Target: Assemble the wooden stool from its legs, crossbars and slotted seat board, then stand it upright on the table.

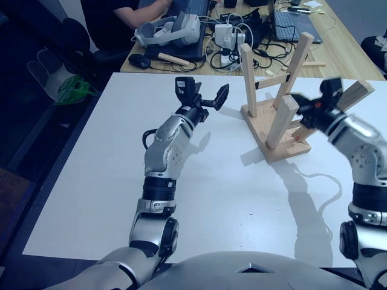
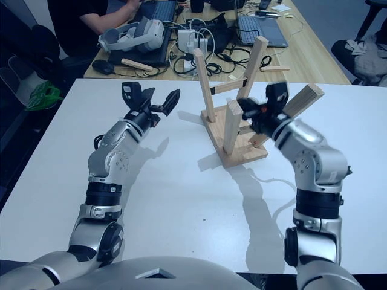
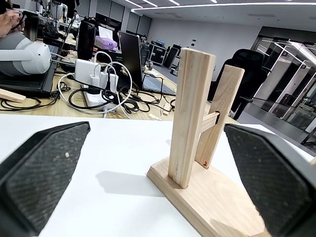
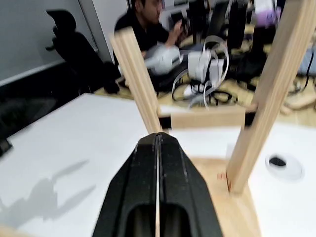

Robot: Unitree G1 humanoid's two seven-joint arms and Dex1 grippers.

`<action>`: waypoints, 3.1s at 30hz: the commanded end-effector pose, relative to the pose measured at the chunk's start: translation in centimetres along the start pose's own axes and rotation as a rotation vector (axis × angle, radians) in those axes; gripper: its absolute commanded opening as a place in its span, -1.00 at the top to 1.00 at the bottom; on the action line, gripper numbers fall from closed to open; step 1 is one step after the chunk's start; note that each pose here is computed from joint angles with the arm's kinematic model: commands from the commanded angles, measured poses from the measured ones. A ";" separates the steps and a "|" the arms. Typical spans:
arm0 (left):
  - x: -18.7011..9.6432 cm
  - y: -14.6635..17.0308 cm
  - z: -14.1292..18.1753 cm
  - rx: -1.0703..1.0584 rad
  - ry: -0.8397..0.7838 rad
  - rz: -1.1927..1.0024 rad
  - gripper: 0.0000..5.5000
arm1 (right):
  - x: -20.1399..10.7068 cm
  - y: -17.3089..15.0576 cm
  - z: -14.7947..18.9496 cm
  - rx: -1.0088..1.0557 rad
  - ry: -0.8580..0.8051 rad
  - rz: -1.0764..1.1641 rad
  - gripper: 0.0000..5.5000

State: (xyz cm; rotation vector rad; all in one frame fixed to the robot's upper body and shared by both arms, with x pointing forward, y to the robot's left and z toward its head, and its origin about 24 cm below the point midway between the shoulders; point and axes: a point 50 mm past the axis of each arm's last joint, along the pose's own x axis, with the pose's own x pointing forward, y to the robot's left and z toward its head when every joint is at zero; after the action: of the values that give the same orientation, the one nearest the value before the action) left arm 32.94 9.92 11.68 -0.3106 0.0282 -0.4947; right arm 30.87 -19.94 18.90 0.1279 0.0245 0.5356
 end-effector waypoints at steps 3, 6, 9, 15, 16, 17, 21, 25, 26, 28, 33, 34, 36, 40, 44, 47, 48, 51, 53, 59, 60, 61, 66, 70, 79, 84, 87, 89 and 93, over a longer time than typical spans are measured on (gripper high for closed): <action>0.1 -0.1 0.1 0.007 0.008 -0.006 -0.83 | -1.1 -1.0 -2.3 -0.054 0.231 -0.020 0.98; 0.1 -0.1 0.2 0.013 0.002 -0.001 -0.83 | -5.1 -4.4 -8.8 0.041 0.537 -0.213 0.98; 0.1 0.1 0.3 0.015 -0.003 0.010 -0.83 | -6.5 -4.8 -10.9 0.064 0.624 -0.239 0.98; 0.2 0.3 0.0 0.018 0.008 0.000 -0.83 | -2.8 -2.6 -3.7 -0.055 0.105 -0.082 0.98; 0.2 0.3 -0.1 0.016 0.013 -0.005 -0.83 | -2.3 -2.1 -1.9 -0.071 0.001 -0.073 0.98; 0.3 0.3 -0.2 0.015 0.015 -0.009 -0.83 | -2.0 -1.7 -0.5 -0.083 -0.074 -0.069 0.98; 0.5 0.6 -0.5 -0.042 0.012 -0.023 -0.83 | -0.5 3.0 5.7 -0.147 -0.348 0.076 0.98; 0.8 1.2 -0.3 -0.115 -0.015 -0.014 -0.83 | 2.0 11.9 5.9 -0.120 -0.269 0.408 0.98; 1.0 1.2 -0.3 -0.123 -0.016 -0.018 -0.83 | 2.1 13.5 4.8 -0.124 -0.222 0.448 0.98; 1.3 1.1 -0.3 -0.128 -0.013 -0.029 -0.83 | 1.9 14.8 3.1 -0.120 -0.159 0.468 0.98; 1.5 1.2 -0.3 -0.123 -0.017 -0.034 -0.83 | 1.8 13.9 -0.1 -0.162 -0.001 0.380 0.98; 1.5 1.2 -0.3 -0.121 -0.018 -0.033 -0.83 | 1.7 13.6 -0.8 -0.186 0.032 0.358 0.98; 1.5 1.2 -0.3 -0.110 -0.017 -0.034 -0.83 | 1.4 12.9 -2.9 -0.219 0.116 0.305 0.98; 1.5 1.2 -0.3 -0.100 -0.015 -0.036 -0.83 | 1.0 11.0 -4.9 -0.283 0.168 0.146 0.98; 1.4 1.2 -0.3 -0.104 -0.017 -0.034 -0.83 | 0.5 7.4 -4.1 -0.389 0.042 -0.155 0.98; 1.3 1.3 -0.2 -0.105 -0.020 -0.029 -0.83 | -0.8 5.2 -4.0 -0.441 0.010 -0.324 0.98; 1.3 1.3 -0.2 -0.105 -0.020 -0.029 -0.83 | -1.2 4.7 -4.2 -0.451 0.016 -0.355 0.98; 1.3 1.3 -0.2 -0.104 -0.016 -0.034 -0.83 | -3.1 2.7 -5.1 -0.472 0.073 -0.442 0.98; 1.2 1.3 -0.2 -0.101 -0.018 -0.029 -0.83 | -4.1 1.6 -5.6 -0.484 0.106 -0.483 0.98; 1.0 1.2 -0.3 -0.047 -0.012 -0.016 -0.83 | -4.7 -0.8 -6.5 -0.468 0.199 -0.480 0.98; 0.9 1.1 -0.3 -0.043 -0.011 -0.017 -0.83 | -4.4 -0.8 -6.6 -0.440 0.215 -0.447 0.98; 0.9 1.1 -0.3 -0.041 -0.011 -0.016 -0.83 | -3.9 -0.6 -6.7 -0.410 0.226 -0.402 0.98; 1.0 0.8 -0.4 -0.041 -0.008 -0.024 -0.83 | -0.6 1.4 -6.1 -0.306 0.235 -0.128 0.98; 1.1 0.4 -0.5 -0.045 -0.005 -0.036 -0.83 | 1.2 2.5 -6.1 -0.310 0.232 0.005 0.98; 1.1 0.6 -0.2 -0.068 -0.024 0.000 -0.83 | 2.8 6.3 -7.0 -0.287 0.251 0.262 0.98; 0.9 1.5 0.7 -0.031 -0.086 0.143 -0.83 | 2.6 8.6 -7.3 -0.249 0.266 0.412 0.98; 0.1 3.4 2.0 -0.017 -0.179 0.372 -0.83 | 2.4 9.0 -6.6 -0.252 0.229 0.419 0.98; -0.8 4.3 3.5 0.019 -0.275 0.507 -0.83 | 2.9 8.7 -4.7 -0.283 0.112 0.352 0.98; -2.7 3.3 7.0 0.199 -0.465 0.549 -0.83 | 2.6 8.8 1.7 -0.357 -0.263 0.213 0.98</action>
State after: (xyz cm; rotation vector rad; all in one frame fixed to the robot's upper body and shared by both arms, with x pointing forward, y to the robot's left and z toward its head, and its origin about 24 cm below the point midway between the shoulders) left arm 33.58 15.83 15.85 -0.2696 -0.3024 0.1223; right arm 29.04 -11.11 18.42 -0.1533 -0.1696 0.7748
